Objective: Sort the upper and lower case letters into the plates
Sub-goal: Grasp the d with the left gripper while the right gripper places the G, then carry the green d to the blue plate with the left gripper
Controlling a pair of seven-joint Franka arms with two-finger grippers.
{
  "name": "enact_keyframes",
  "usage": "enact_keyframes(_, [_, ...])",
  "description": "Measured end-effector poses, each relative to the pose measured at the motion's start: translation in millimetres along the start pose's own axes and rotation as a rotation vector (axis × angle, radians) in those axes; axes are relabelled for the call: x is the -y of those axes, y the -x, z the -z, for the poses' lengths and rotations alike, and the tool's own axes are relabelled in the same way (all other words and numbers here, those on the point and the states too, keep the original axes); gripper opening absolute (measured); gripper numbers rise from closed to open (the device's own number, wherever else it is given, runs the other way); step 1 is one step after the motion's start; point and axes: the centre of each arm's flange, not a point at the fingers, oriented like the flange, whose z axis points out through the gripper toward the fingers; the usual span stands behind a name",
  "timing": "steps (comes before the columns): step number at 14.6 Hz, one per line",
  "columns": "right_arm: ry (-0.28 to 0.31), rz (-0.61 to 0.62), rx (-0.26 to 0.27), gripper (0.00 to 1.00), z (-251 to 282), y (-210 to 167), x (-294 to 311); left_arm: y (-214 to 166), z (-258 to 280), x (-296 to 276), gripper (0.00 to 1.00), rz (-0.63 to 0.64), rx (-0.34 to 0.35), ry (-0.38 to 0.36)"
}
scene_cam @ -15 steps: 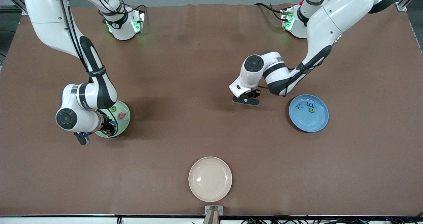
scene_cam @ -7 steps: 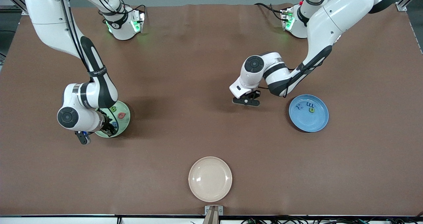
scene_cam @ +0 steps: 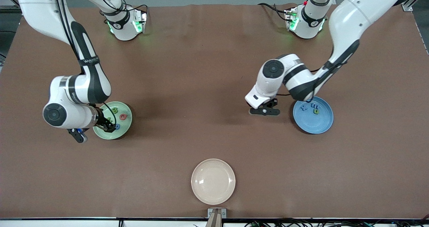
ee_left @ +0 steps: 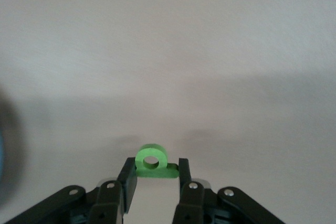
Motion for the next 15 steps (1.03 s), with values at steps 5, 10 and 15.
enact_keyframes(5, [0.008, 0.414, 0.047, 1.00, 62, 14, -35, -37, 18, 128, 0.36, -0.027, 0.016, 0.006])
enact_keyframes(10, [0.010, 0.619, 0.108, 1.00, 129, 0, -71, -37, 0, 215, 0.36, -0.069, 0.055, 0.004])
enact_keyframes(15, [-0.031, 0.681, 0.072, 1.00, 190, -27, -110, -39, -28, 274, 0.36, -0.085, 0.040, -0.007])
